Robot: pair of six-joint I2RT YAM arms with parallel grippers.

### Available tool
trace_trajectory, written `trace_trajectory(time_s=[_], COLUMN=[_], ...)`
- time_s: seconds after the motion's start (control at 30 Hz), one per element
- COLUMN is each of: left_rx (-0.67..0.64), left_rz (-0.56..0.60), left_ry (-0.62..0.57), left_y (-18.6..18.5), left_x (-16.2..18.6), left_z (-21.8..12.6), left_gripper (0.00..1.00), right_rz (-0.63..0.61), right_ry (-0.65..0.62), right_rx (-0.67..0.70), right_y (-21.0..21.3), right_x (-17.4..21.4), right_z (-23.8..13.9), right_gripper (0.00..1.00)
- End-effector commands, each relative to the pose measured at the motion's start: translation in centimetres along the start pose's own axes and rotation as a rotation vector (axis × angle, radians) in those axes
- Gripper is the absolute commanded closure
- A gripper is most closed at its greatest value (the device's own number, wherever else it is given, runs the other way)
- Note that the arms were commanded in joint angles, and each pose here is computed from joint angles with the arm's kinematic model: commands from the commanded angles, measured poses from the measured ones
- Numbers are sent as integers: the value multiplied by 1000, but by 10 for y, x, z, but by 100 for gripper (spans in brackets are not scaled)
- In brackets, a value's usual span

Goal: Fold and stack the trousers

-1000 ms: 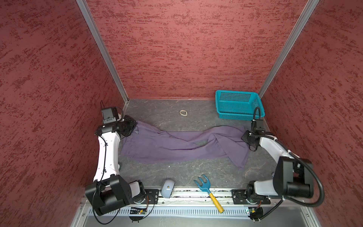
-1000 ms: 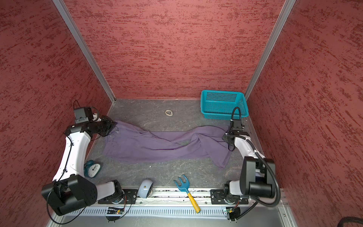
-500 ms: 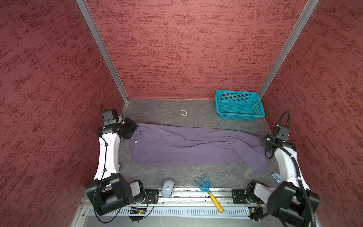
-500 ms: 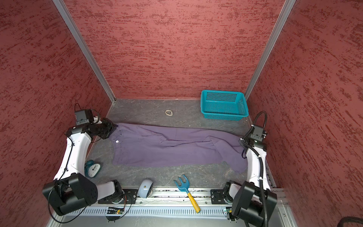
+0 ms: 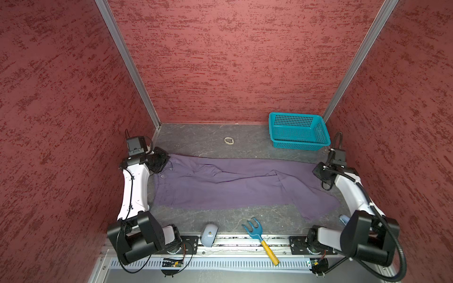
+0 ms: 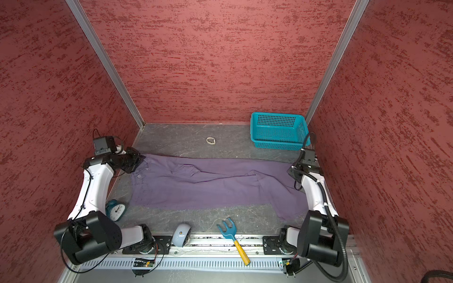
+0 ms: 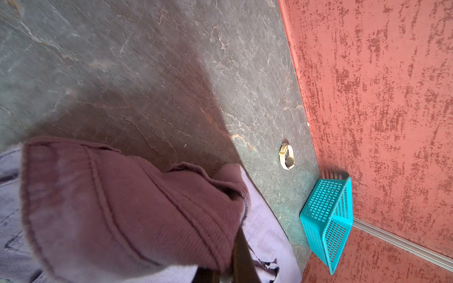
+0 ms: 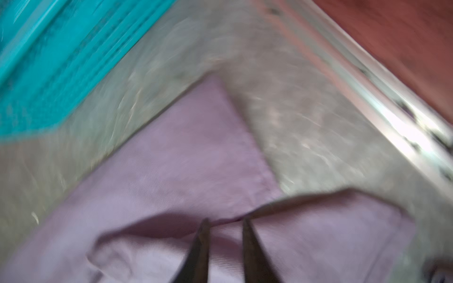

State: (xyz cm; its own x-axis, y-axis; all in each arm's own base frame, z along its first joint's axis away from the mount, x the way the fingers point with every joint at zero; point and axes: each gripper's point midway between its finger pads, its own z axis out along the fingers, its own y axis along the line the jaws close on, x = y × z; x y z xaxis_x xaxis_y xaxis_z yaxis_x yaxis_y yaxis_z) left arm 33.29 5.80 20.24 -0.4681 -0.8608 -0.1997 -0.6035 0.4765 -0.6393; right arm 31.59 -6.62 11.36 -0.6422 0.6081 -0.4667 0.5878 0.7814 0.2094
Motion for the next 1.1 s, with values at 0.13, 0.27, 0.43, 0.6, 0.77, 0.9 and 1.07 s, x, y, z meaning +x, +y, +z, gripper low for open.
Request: trace_trajectory(time_s=[0.13,0.27,0.43,0.6,0.77,0.9,1.07], left_rx=[41,31,30,29,33,38,49], left_rz=[35,41,42,43,45,53,68], left_ry=[-42,-34,-21,-16,-18,-21,-43], left_y=[-19,-17,-15,-14,-15,-18,-23], left_x=[-12,-11,-9,-7,-7,-7,-7], left_z=[-4,-1,5,6,5,1,-11], left_gripper=[100,100,100,100,100,100,100], right_rz=[-173,-186,-201,-188,-185,-161,-60], right_ry=[54,80,112,144,171,102,-58], right_rx=[63,106,127,129,148,163,154], right_y=[40,38,40,37,29,25,5], right_x=[17,18,20,32,42,20,-32], right_z=[47,69,93,105,108,86,21], right_gripper=[87,64,62,49,100,100,100])
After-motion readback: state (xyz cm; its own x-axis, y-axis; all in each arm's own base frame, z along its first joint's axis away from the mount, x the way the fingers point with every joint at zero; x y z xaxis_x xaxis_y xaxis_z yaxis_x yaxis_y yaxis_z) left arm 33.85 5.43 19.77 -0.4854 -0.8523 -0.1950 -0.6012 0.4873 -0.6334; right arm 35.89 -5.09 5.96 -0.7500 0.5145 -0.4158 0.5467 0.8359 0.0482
